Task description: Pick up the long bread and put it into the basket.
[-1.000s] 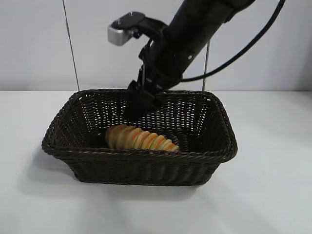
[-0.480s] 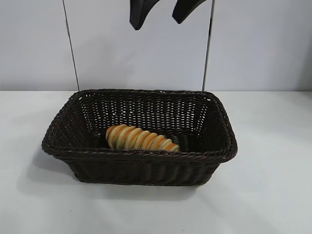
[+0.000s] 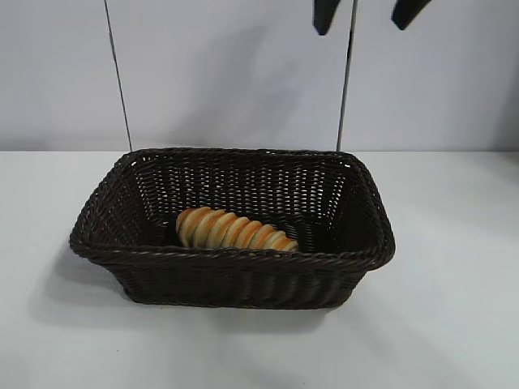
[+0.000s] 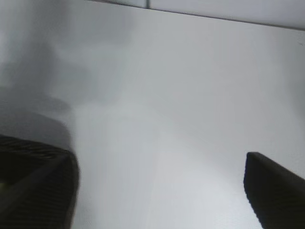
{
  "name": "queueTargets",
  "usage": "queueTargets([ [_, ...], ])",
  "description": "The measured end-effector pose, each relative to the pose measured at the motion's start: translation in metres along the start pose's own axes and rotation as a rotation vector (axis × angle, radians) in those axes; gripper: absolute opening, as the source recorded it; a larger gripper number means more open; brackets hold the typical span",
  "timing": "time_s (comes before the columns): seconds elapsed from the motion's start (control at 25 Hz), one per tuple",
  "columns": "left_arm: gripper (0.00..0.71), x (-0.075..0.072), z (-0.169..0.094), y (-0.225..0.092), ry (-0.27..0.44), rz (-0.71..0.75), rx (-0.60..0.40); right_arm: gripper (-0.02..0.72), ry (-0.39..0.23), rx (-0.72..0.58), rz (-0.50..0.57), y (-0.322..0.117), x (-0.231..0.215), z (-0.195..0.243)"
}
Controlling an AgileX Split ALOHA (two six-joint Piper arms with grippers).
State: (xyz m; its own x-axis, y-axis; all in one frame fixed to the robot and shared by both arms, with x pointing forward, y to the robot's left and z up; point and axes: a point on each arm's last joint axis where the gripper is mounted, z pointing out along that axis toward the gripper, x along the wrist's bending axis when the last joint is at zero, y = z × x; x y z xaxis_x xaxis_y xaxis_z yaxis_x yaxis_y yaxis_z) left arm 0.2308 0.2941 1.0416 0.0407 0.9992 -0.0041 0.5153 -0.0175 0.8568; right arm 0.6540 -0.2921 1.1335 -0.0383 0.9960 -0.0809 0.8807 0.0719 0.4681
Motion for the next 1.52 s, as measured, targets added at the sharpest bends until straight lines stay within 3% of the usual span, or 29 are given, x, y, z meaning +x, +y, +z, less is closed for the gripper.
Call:
queueTargets([
  [0.24,0.647,0.0,0.0,0.0,0.0,0.0,0.0,0.675,-0.044,0.012,0.136,-0.007,-0.06,0.001],
  [0.52,0.647,0.0,0.0,0.0,0.0,0.0,0.0,0.675,-0.035,-0.024,0.17,-0.011,-0.074,-0.016],
  [0.96,0.647,0.0,0.0,0.0,0.0,0.0,0.0,0.675,-0.052,-0.288,0.169,-0.037,-0.064,-0.146],
  [1.24,0.647,0.0,0.0,0.0,0.0,0.0,0.0,0.675,-0.074,-0.472,0.165,-0.091,-0.049,-0.236],
  [1.52,0.647,0.0,0.0,0.0,0.0,0.0,0.0,0.675,-0.092,-0.511,0.162,-0.179,-0.03,-0.268],
])
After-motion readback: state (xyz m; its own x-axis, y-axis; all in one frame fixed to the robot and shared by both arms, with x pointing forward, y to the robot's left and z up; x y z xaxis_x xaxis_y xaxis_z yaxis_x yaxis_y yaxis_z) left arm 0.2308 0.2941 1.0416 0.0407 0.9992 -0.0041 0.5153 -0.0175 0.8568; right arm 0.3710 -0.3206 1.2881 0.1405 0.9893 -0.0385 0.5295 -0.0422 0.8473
